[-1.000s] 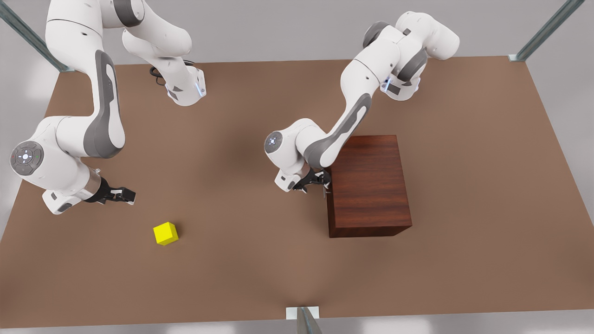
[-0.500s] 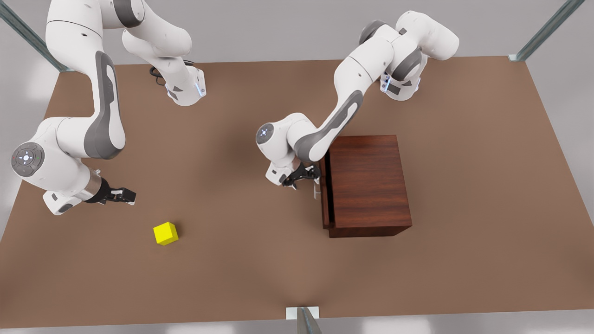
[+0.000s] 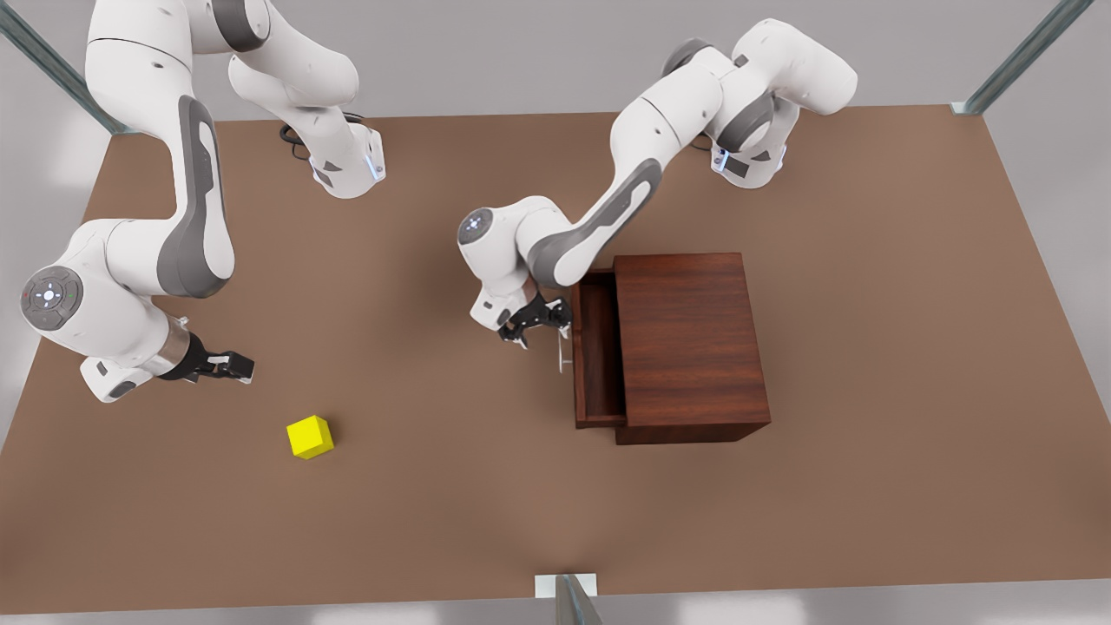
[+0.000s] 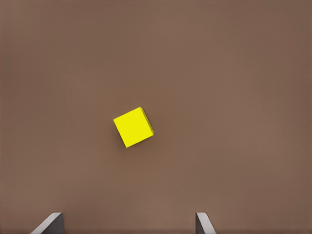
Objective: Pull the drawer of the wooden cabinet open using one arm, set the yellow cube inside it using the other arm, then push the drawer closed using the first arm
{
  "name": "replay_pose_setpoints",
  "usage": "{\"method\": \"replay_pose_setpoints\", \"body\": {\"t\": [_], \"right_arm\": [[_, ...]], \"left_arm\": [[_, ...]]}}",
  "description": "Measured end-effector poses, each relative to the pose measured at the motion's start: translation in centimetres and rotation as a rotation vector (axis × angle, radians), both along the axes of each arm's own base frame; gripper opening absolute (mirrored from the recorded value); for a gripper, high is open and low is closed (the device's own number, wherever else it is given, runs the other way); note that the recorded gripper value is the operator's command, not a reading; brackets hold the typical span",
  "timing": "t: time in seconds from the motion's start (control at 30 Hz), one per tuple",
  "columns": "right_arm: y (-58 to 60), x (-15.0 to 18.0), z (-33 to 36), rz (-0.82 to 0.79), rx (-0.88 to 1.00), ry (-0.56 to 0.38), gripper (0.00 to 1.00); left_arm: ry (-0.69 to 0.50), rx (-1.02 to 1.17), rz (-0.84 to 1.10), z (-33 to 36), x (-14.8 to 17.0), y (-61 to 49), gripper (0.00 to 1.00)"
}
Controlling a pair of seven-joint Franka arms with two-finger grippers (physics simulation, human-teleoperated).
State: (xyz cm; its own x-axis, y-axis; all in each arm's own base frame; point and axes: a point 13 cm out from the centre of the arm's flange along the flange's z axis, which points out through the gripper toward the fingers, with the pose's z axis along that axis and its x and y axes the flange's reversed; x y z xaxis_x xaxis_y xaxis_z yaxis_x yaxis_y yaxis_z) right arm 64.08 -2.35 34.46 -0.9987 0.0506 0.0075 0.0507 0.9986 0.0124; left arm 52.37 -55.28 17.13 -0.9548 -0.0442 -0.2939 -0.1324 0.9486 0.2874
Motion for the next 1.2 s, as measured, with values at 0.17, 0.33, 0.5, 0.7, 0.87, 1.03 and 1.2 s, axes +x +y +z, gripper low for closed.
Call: {"method": "replay_pose_setpoints", "body": {"t": [0.17,0.33,0.5,0.7,0.87,1.03,1.2], "right_arm": [[-0.4,1.6,-1.6,-0.164,0.004,0.016,1.0],[0.2,2.9,-2.5,-0.402,0.007,-0.006,1.0],[1.5,3.8,-4.3,-0.589,0.012,-0.008,1.0],[2.5,5.7,-10.6,-0.758,0.0,0.027,1.0],[0.7,6.0,-16.1,-0.898,-0.018,0.059,1.0],[0.2,6.9,-19.8,-1.028,0.025,0.041,1.0],[0.7,6.3,-23.0,-1.115,0.044,0.026,1.0]], "left_arm": [[-0.023,-0.026,0.011,-0.1,0.1,-1.5,1.0],[-0.046,-0.06,0.019,0.8,-0.1,-2.9,1.0],[-0.075,-0.204,0.07,14.4,-0.7,-4.3,1.0],[0.133,-0.297,0.613,27.3,14.4,36.2,1.0],[0.272,-0.32,0.618,25.4,7.0,51.5,1.0],[0.294,-0.342,0.451,24.7,7.0,52.2,1.0],[0.305,-0.339,0.304,24.5,7.6,52.0,1.0]]}}
